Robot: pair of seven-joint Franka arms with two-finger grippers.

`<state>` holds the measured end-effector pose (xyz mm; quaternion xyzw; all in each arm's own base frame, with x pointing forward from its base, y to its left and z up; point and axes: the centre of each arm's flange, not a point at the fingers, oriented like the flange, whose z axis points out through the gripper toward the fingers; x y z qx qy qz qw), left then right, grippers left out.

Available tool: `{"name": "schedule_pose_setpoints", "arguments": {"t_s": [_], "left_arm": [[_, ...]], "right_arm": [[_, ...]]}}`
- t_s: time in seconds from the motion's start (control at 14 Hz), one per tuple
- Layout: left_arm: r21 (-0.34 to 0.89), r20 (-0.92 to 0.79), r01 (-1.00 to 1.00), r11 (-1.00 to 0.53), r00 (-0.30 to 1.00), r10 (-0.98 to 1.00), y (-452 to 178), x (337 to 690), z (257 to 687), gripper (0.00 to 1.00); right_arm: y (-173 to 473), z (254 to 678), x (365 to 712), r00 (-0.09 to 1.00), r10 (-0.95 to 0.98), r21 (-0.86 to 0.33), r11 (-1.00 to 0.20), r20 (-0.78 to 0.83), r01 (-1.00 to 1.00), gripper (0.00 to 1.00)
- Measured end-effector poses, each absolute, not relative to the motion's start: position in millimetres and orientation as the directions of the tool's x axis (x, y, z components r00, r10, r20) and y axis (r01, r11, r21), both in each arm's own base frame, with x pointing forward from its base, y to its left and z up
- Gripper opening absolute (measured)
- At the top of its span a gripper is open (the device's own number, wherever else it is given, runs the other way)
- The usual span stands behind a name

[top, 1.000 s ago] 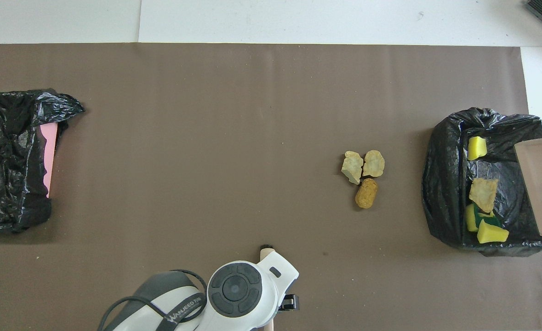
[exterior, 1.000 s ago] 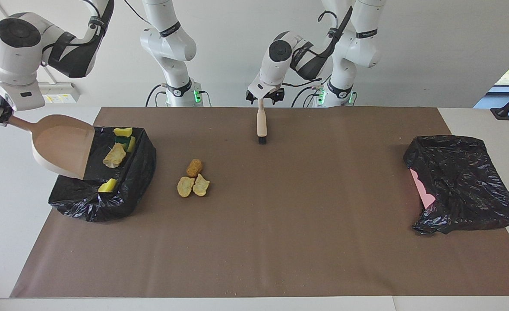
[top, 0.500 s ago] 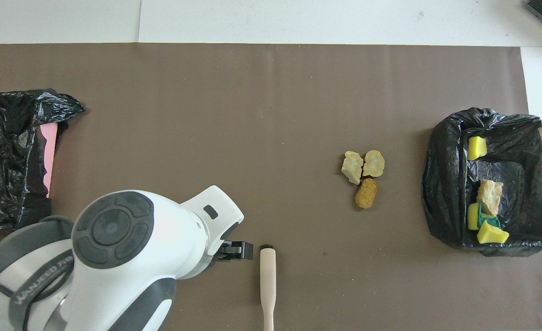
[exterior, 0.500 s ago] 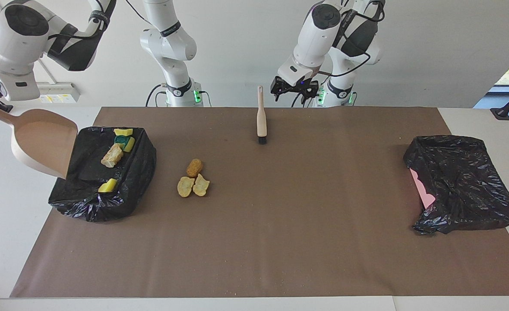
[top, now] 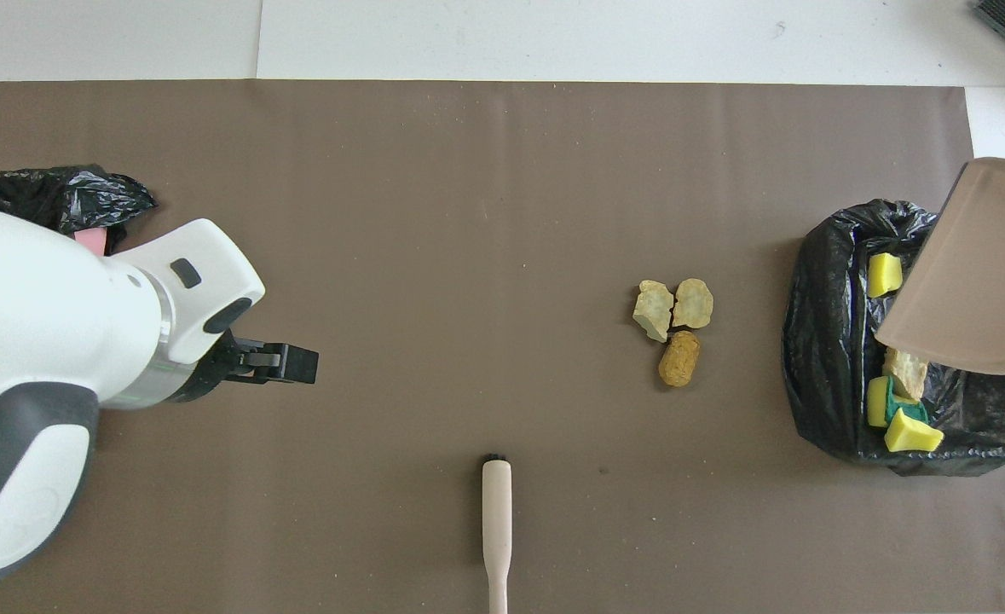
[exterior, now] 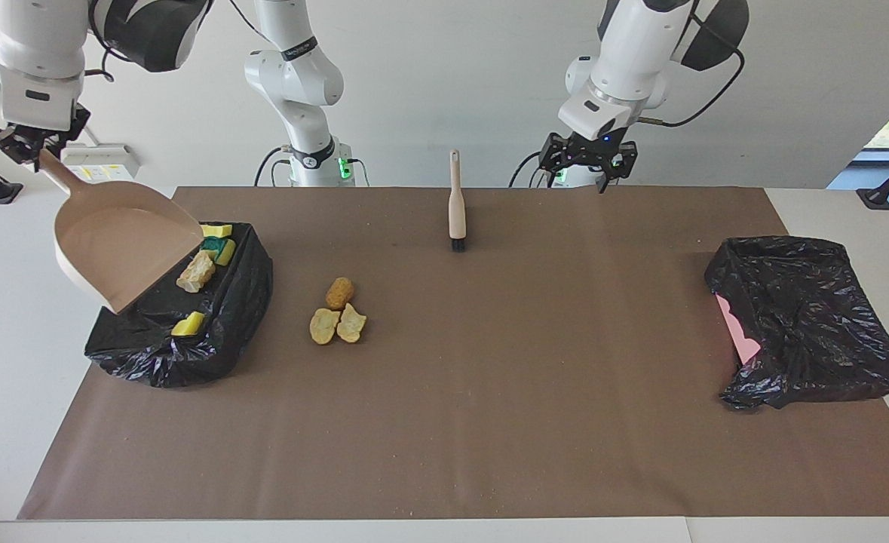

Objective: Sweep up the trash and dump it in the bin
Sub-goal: 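Return the dustpan to the mat center with the right gripper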

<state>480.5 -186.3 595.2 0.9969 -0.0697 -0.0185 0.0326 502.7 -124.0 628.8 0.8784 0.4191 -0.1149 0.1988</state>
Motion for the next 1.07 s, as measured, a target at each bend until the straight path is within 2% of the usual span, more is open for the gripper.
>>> {"name": "schedule_pose_setpoints", "arguments": {"t_s": [0.21,0.5,0.64,0.86,1.07], "left_arm": [[0.01,-0.009,-0.192,-0.981,0.981,-0.192,-145.0,503.4,605.2,1.0],[0.01,-0.004,-0.163,-0.987,0.987,-0.163,-107.3,525.7,614.3,1.0],[0.012,0.016,-0.156,-0.988,0.988,-0.156,-103.8,529.8,624.1,1.0],[0.013,0.045,-0.147,-0.989,0.988,-0.147,-99.0,531.3,647.1,1.0],[0.018,0.025,-0.106,-0.994,0.994,-0.106,-76.5,532.7,650.1,1.0]], "right_arm": [[-23.6,603.0,514.0,0.781,0.581,0.25,-0.741,-0.228,0.624,0.33],[105.4,559.5,516.7,0.928,0.352,0.172,-0.913,-0.12,0.369,0.33],[148.7,532.7,525.3,0.966,0.246,0.135,-0.957,-0.085,0.256,0.33],[229.5,470.4,543.1,0.994,0.106,0.08,-0.991,-0.027,0.108,0.33],[296.1,417.6,557.2,0.999,-0.031,0.01,-0.999,-0.02,-0.031,0.33]]}}
